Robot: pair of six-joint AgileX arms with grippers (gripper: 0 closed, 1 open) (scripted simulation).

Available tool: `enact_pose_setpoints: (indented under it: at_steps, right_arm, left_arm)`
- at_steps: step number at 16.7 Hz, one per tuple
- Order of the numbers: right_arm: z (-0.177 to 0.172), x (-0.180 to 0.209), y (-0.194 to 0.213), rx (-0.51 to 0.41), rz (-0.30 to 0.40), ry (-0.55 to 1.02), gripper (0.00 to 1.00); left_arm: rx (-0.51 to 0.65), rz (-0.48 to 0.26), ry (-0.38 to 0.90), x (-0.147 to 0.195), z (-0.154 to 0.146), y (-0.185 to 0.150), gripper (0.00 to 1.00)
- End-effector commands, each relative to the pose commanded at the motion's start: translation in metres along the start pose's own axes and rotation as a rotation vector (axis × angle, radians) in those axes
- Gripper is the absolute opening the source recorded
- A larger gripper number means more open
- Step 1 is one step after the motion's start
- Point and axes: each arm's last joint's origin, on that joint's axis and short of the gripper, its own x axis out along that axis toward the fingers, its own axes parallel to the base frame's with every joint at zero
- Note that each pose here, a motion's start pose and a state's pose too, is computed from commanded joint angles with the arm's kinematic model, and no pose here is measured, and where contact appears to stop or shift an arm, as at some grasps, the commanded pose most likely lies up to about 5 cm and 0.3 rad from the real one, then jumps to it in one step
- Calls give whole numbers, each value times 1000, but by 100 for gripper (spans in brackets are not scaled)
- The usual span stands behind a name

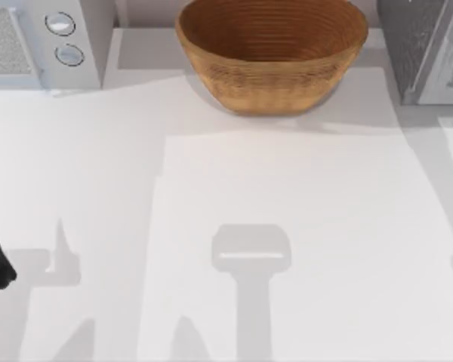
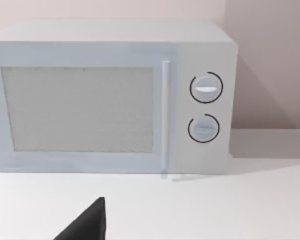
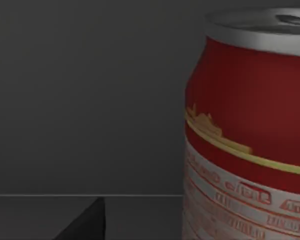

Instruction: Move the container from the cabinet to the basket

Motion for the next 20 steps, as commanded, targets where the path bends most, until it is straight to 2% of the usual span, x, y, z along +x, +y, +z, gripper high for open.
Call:
enact_pose_setpoints:
  at_steps: [6,19,20]
  right_arm:
    - [-1,15,-1,0,0,0,100]
    - [-1,15,-1,0,0,0,2]
    - [-1,15,-1,0,0,0,0]
  left_arm:
    - [0,0,0,0,0,0,100]
    - [0,0,0,0,0,0,100]
    - [0,0,0,0,0,0,100]
